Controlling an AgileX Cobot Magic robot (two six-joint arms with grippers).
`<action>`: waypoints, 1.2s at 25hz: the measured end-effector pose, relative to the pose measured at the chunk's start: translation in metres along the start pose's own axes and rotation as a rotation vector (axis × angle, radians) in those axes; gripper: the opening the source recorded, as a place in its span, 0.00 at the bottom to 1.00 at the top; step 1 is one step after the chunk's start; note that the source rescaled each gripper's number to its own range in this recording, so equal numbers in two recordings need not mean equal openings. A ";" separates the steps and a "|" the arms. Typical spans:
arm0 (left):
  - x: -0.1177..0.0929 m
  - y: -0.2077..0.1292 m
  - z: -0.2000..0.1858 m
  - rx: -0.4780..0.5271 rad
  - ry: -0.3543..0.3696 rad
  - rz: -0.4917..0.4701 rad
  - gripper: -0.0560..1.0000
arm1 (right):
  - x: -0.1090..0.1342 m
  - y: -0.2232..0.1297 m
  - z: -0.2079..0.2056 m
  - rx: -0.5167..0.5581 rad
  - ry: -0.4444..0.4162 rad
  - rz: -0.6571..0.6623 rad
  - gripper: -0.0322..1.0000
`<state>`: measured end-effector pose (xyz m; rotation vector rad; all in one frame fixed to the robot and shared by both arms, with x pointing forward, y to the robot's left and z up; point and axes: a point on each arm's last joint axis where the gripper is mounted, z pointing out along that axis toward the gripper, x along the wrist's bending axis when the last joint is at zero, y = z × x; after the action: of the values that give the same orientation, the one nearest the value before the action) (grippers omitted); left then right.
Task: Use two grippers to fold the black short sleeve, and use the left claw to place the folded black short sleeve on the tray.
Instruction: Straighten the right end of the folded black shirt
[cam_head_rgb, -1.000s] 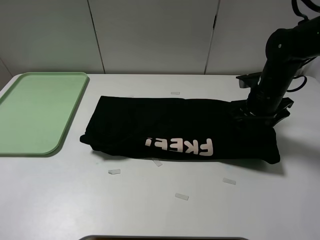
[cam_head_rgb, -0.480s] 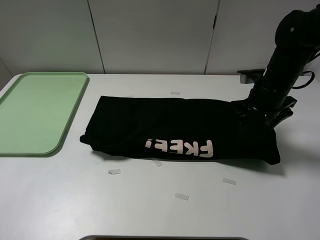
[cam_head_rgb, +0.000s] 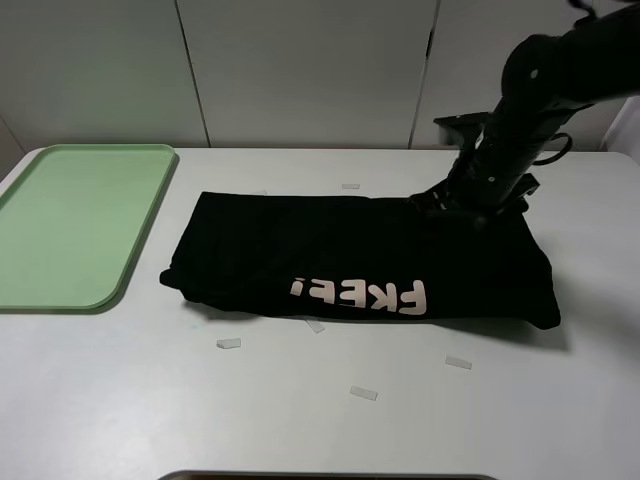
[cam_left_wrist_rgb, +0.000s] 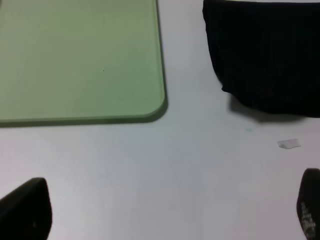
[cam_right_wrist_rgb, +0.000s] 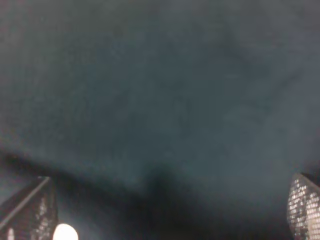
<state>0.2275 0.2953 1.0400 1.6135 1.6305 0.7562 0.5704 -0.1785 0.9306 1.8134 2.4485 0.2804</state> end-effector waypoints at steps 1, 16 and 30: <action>0.000 0.000 0.000 0.000 0.000 0.000 0.98 | 0.000 0.000 0.000 0.000 0.000 0.000 1.00; 0.000 0.000 0.000 0.000 0.000 0.000 0.98 | 0.050 -0.014 0.041 0.119 -0.021 -0.220 1.00; 0.000 0.000 0.000 0.000 0.000 0.000 0.98 | 0.057 -0.011 -0.002 0.038 -0.015 -0.239 1.00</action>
<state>0.2275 0.2953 1.0400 1.6135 1.6305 0.7562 0.5429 -0.1276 0.9331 1.5081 2.6420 0.2021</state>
